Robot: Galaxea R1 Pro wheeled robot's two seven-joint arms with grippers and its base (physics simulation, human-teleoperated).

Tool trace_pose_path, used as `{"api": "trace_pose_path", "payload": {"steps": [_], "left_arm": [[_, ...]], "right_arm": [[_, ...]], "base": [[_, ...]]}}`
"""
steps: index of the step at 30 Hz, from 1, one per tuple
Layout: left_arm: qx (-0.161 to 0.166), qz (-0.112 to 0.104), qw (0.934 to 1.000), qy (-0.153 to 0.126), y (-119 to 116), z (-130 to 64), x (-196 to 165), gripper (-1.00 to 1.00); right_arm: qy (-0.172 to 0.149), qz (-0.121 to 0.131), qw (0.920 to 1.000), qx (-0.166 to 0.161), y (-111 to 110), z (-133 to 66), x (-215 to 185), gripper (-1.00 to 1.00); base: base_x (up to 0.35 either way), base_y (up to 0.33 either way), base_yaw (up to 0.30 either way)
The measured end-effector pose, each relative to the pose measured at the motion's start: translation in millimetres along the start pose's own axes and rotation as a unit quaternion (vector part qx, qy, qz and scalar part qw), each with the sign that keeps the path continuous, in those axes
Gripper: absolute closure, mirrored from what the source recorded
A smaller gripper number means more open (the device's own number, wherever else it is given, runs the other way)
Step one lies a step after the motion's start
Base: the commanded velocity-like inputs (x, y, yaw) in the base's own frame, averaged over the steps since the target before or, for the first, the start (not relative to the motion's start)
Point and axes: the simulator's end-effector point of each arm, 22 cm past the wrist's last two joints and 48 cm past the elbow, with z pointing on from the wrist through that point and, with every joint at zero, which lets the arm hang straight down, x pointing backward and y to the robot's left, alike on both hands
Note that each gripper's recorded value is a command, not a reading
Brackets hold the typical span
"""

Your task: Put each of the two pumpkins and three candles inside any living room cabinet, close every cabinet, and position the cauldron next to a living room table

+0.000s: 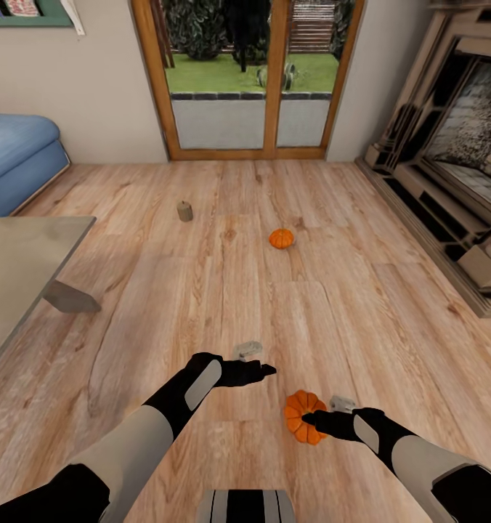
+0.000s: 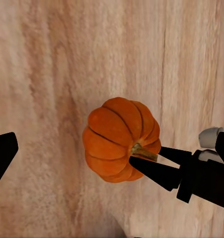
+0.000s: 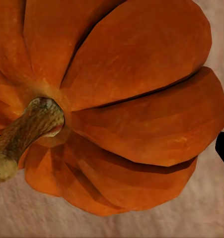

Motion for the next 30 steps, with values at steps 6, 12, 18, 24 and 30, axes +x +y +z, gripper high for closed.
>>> {"api": "trace_pose_path", "payload": {"steps": [6,12,18,24,30], "left_arm": [[0.003,0.009,0.9999,-0.01,-9.7,-9.9,-8.6,-1.0],[0.006,0.015,0.9997,-0.02,-19.3,-19.6,-16.1,-1.0],[-0.006,0.023,0.9991,-0.035,-14.2,-35.3,-27.9,-1.0],[-0.007,0.033,0.9983,-0.048,-22.9,-49.6,-37.8,-1.0],[-0.007,0.042,0.9972,-0.061,-33.5,-63.4,-46.3,-1.0]], "right_arm": [[-0.016,0.0,0.9999,-0.005,6.1,-10.4,-14.6,1.0],[-0.029,-0.004,0.9995,-0.008,10.5,-20.7,-25.9,1.0],[-0.042,-0.015,0.9989,-0.014,19.7,-32.5,-36.9,1.0],[-0.058,-0.02,0.998,-0.015,25.3,-46.6,-49.7,1.0],[-0.074,-0.025,0.9968,-0.017,32.0,-60.8,-61.6,1.0]], "base": [[0.0,0.0,0.0],[0.0,0.0,0.0],[0.0,0.0,0.0],[0.0,0.0,0.0],[0.0,0.0,0.028]]}}
